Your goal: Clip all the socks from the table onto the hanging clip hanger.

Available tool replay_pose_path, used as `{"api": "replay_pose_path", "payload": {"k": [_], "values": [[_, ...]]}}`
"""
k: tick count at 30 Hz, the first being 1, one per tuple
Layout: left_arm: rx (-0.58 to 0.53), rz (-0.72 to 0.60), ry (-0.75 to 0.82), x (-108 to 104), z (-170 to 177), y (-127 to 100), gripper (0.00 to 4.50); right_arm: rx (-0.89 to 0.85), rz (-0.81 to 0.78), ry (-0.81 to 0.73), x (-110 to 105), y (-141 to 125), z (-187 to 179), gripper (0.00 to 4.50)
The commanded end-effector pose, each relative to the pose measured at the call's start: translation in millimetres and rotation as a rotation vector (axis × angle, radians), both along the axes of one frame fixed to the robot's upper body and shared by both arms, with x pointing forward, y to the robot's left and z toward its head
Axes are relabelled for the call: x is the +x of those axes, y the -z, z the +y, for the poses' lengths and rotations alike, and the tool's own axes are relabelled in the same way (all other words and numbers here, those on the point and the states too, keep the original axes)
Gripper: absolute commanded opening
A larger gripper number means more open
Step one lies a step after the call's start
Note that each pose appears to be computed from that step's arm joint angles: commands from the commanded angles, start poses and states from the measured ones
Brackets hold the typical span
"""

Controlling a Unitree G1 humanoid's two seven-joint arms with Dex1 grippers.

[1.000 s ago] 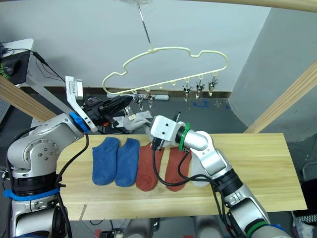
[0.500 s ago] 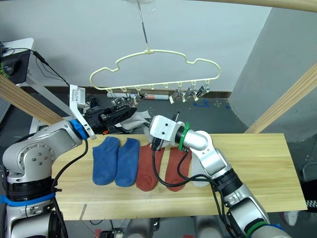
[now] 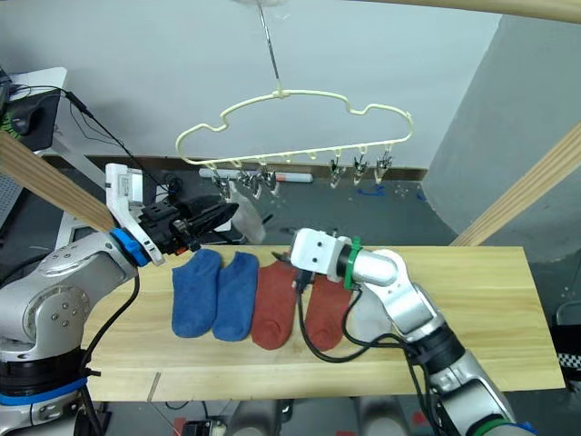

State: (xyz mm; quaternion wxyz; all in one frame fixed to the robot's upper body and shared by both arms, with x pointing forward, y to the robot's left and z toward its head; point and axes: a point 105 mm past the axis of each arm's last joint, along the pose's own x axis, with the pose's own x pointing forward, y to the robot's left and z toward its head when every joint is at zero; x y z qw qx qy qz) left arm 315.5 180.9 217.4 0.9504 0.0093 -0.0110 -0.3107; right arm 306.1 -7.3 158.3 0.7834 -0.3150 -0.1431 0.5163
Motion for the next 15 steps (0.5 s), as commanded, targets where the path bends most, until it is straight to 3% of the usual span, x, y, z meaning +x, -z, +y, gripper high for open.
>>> {"api": "replay_pose_path", "payload": {"k": [1,5,10,15], "values": [[0.085,-0.192,-0.034,-8,-5,-13,2.41,0.033,-0.016,0.002,-11,-21,-17,2.06],[0.174,-0.339,-0.049,-22,-17,-4,2.41,0.035,0.009,0.048,-18,-33,-39,2.06],[0.167,-0.423,-0.148,-26,-27,10,2.41,0.049,0.06,0.099,-29,-48,-63,2.06],[0.159,-0.537,-0.249,-21,-31,10,2.41,0.08,0.107,0.144,-39,-59,-78,2.06]]}}
